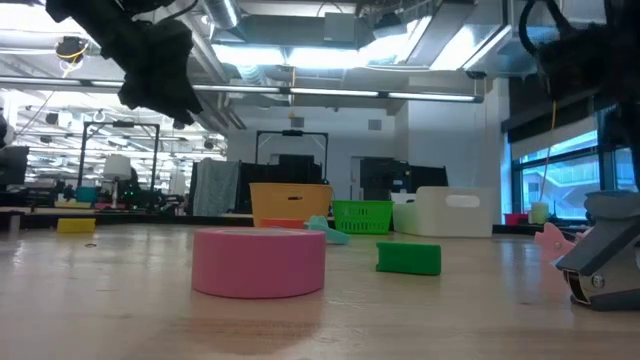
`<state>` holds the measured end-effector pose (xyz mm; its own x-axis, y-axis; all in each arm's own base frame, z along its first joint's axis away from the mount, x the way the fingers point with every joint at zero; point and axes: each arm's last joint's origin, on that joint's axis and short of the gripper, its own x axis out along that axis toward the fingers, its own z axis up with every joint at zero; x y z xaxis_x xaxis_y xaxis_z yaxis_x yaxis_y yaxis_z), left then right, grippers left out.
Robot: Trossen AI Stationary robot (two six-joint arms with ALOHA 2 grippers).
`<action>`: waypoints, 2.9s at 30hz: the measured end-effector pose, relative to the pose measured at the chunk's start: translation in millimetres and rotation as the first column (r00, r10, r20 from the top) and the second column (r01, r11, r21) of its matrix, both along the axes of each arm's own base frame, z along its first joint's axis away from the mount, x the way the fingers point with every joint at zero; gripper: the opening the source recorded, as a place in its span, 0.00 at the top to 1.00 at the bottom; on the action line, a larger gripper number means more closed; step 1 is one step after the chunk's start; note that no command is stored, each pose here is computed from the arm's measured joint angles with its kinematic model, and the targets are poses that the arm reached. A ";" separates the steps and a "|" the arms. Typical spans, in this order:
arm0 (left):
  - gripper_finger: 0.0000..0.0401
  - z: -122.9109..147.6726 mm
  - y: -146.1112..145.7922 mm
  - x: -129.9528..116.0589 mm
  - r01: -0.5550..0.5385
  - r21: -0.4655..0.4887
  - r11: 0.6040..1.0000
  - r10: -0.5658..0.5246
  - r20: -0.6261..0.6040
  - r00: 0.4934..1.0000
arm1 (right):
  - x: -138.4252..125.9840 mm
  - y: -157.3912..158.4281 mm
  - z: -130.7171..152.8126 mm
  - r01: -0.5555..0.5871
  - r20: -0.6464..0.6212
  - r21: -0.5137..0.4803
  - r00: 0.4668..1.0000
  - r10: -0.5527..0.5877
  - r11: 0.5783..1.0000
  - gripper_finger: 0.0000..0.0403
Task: Pick and place Stapler, Stapler remover, tape
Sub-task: Put the blue tape into the white bin
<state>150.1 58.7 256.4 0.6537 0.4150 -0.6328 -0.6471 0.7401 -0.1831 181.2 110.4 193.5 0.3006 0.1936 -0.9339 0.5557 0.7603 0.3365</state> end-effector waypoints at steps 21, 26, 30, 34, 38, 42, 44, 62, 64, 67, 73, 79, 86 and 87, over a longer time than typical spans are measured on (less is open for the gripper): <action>0.54 2.7 0.6 2.4 -0.026 -0.028 0.999 0.028 0.059 0.998 | 27.9 29.0 -60.2 -0.128 -0.107 -0.019 0.986 0.126 0.992 0.46; 0.54 2.7 0.6 2.5 -0.030 -0.033 0.999 0.032 0.062 0.998 | 26.5 27.6 -59.5 -0.098 -0.117 -0.021 0.989 0.095 0.995 0.62; 0.54 2.8 0.7 2.6 -0.030 -0.033 0.999 0.032 0.063 0.997 | 26.5 28.4 -51.8 -0.085 -0.081 0.024 0.993 0.087 0.996 0.90; 0.54 2.9 0.6 2.6 -0.029 -0.033 0.999 0.031 0.063 0.998 | 25.1 27.7 -34.6 -0.077 -0.025 0.077 0.997 0.079 0.994 0.91; 0.54 2.9 0.6 2.5 -0.029 -0.033 0.999 0.031 0.063 0.998 | 22.4 19.2 1.3 -0.063 0.031 0.055 0.998 0.061 0.997 0.91; 0.54 3.0 0.9 3.1 -0.031 -0.029 0.999 0.032 0.066 0.997 | 17.6 -12.1 35.5 0.057 0.113 -0.179 0.993 -0.037 0.982 0.91; 0.54 3.0 1.2 3.6 -0.034 -0.027 0.999 0.035 0.067 0.997 | 15.4 -33.0 48.7 0.139 0.166 -0.286 0.982 -0.094 0.948 0.91; 0.54 4.9 3.8 6.9 -0.076 0.001 0.997 0.075 0.094 0.993 | 7.2 -230.0 62.9 0.223 0.207 -0.488 0.969 -0.136 0.844 0.91; 0.54 4.9 3.8 6.9 -0.075 0.001 0.997 0.075 0.094 0.993 | 5.6 -247.2 57.3 0.219 0.210 -0.475 0.969 -0.132 0.853 0.91; 0.54 4.9 3.8 6.9 -0.076 0.001 0.997 0.075 0.094 0.993 | 3.6 -269.1 44.7 0.207 0.200 -0.438 0.971 -0.129 0.875 0.91; 0.54 4.9 4.0 6.8 -0.083 0.006 0.996 0.082 0.092 0.992 | 10.3 -303.7 13.6 0.151 0.103 -0.386 0.987 -0.120 0.910 0.91; 0.54 4.9 4.1 6.8 -0.090 -0.002 0.996 0.090 0.097 0.991 | 40.1 -335.3 2.6 0.055 0.037 -0.382 0.998 -0.044 0.923 0.91; 0.54 4.6 3.3 7.0 -0.078 -0.031 0.996 0.081 0.106 0.991 | 62.5 -362.1 -13.3 -0.046 -0.141 -0.343 0.990 -0.003 0.938 0.91; 0.54 4.6 3.1 7.1 -0.072 -0.035 0.997 0.076 0.108 0.991 | 63.3 -363.2 -16.4 -0.059 -0.167 -0.330 0.986 0.003 0.942 0.91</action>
<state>157.2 61.8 261.0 0.6876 0.4457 -0.5732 -0.6747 0.6838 -0.2777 244.5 -252.8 177.2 0.1386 -0.1302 -0.9817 0.5556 0.8308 -0.0317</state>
